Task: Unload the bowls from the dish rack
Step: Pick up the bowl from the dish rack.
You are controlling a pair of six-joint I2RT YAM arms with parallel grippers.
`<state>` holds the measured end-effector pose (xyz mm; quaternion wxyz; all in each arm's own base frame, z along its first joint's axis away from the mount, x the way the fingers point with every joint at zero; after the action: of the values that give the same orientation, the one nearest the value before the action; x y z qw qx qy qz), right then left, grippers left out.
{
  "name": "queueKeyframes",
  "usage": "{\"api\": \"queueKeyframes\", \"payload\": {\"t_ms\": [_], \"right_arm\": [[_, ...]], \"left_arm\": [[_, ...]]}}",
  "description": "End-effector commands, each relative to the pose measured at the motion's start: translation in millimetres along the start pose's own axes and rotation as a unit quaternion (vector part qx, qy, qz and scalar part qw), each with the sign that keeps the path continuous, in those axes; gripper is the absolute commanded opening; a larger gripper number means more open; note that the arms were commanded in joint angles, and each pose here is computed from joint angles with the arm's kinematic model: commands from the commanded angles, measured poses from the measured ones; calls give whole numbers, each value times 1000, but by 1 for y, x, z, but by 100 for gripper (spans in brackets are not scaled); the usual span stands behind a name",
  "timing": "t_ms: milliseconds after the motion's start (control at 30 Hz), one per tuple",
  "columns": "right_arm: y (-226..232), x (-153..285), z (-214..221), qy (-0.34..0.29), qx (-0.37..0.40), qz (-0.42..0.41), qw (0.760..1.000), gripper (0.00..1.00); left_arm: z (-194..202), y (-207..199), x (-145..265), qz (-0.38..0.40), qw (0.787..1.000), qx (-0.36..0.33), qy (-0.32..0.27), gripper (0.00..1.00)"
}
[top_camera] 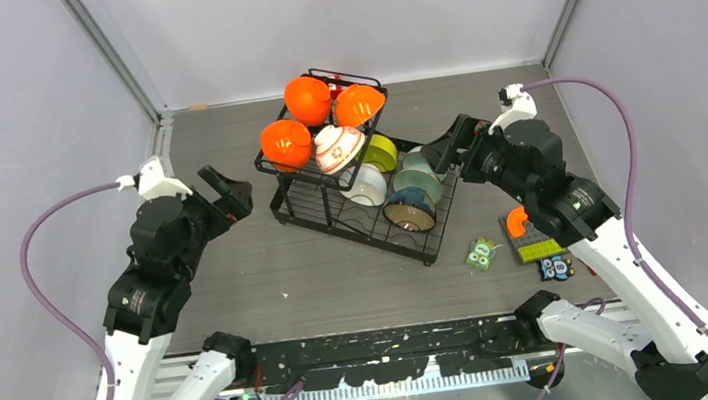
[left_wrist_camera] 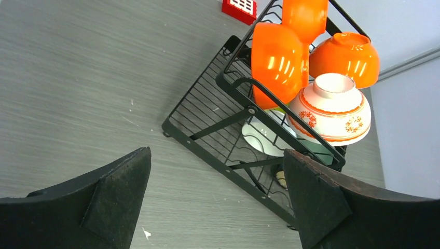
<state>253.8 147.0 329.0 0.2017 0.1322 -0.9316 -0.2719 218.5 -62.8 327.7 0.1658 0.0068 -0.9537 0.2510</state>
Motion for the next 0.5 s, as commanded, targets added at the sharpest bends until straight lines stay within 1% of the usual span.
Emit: {"api": "queueKeyframes", "payload": {"t_ms": [0,67,133,200,267,367,467], "right_arm": [[8,3,-12,-29,16,-22,999,100],[8,3,-14,-37,14,-23,999,100],[2,8,-26,-75,-14,-1,997,100],[-1,16,-37,-115,-26,-1,993,100],[3,23,-42,-140,-24,-23,990,100],[9,26,-41,-140,-13,-47,989,100],[14,20,-35,-100,9,-47,994,100]], "left_arm": [[-18,-9,1,32,997,-59,-43,100],[-19,-3,2,29,993,-107,-48,100],[-15,-1,0,35,988,-148,-40,100],[-10,5,-3,23,985,-166,-30,100],[-5,12,-6,4,984,-175,-19,100],[2,18,-9,-8,984,-177,-5,100],[4,18,-9,1,986,-165,-18,100]]}}
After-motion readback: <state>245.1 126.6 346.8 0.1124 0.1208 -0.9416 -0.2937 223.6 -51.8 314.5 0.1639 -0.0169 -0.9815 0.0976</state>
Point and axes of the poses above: each gripper's point midway between its finger pads, its own x axis back along the fingers, its own y axis along the line the jaws close on, z = x × y, the point moved 2 cm from there along x, back along the fingers, and after that the axes turned 1 degree about -x, right-handed, at the moved point
